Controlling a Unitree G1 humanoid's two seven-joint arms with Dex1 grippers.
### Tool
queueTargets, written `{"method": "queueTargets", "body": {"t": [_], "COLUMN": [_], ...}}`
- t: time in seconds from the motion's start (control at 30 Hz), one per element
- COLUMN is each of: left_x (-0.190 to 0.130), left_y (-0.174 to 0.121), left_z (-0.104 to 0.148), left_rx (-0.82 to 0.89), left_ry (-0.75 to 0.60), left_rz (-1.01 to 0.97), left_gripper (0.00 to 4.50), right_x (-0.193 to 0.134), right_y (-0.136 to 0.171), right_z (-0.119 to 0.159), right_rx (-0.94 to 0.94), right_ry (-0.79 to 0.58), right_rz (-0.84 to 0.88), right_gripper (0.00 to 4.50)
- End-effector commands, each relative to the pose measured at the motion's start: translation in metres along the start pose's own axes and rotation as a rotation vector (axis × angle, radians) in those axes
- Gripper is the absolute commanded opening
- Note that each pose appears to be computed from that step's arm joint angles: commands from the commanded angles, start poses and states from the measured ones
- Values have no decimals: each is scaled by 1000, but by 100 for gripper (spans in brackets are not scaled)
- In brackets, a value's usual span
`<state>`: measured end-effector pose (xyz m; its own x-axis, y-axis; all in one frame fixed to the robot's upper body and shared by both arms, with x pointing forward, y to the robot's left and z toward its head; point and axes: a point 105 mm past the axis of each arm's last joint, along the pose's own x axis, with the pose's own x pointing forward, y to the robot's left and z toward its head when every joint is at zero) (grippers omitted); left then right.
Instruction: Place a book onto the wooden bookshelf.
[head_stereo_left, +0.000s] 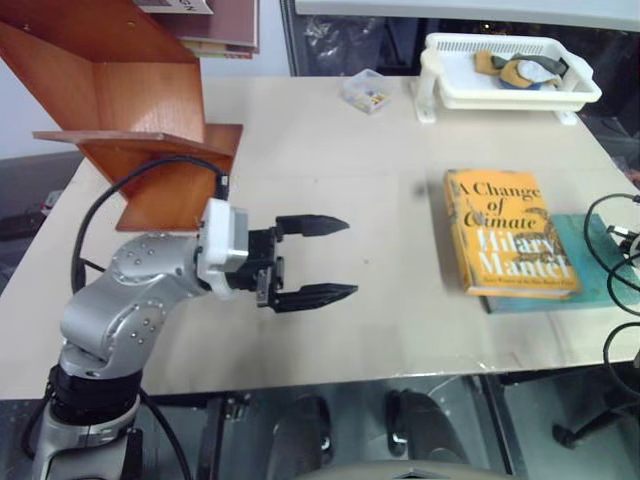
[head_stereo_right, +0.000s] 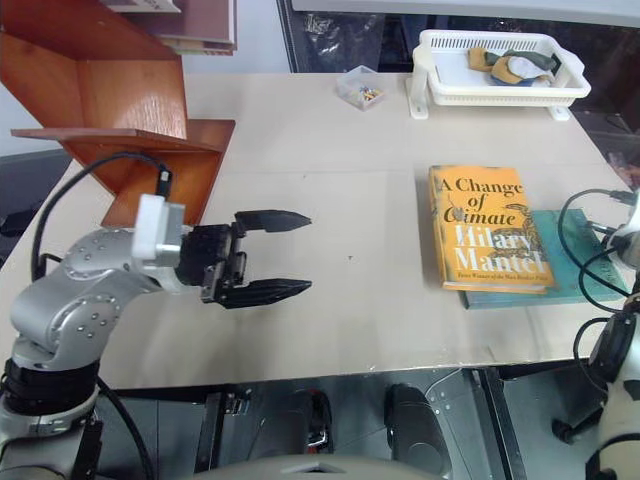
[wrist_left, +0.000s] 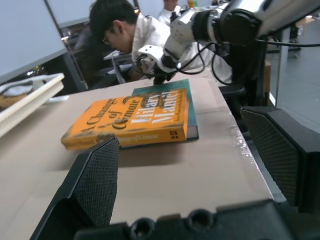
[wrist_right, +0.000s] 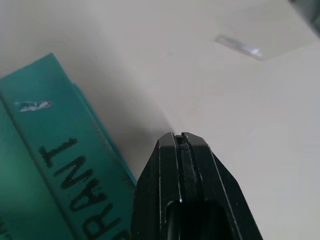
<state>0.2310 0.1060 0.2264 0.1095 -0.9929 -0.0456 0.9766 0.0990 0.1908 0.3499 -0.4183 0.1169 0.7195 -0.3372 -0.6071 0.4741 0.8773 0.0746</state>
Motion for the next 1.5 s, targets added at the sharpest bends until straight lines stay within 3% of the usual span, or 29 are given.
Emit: {"method": "queueTargets", "body": {"t": [0.03, 0.3, 0.63, 1.03, 1.17, 1.23, 1.37, 1.47, 1.5], "left_x": [-4, -4, -7, -18, -27, -33, -38, -36, -35], "left_y": [-8, -5, 1, 5, 20, 31, 44, 54, 57], "left_z": [12, 9, 5, -4, -16, -22, -31, -40, -42], "left_rx": [48, 33, 27, -1, -84, -140, -235, -370, -427], "left_ry": [-12, -11, 2, 29, 35, 25, 18, 8, -5], "left_rz": [-39, -35, -9, 53, 150, 215, 284, 311, 307], "left_gripper": [450, 450, 450, 450, 450, 450, 450, 450, 450], "right_x": [-5, -7, -10, -32, -48, -71, -107, -151, -170], "right_y": [0, 18, 64, 106, 89, 87, 86, 106, 119], "right_z": [10, 8, -6, -23, -7, -6, -10, -14, -19], "right_rx": [27, 44, 35, 64, -101, -208, -396, -472, -510], "right_ry": [-20, 0, 54, 64, -116, -207, -351, -506, -558], "right_rz": [40, 137, 268, 366, 314, 348, 364, 508, 580], "right_gripper": [5, 5, 5, 5, 5, 78, 271, 426, 440]}}
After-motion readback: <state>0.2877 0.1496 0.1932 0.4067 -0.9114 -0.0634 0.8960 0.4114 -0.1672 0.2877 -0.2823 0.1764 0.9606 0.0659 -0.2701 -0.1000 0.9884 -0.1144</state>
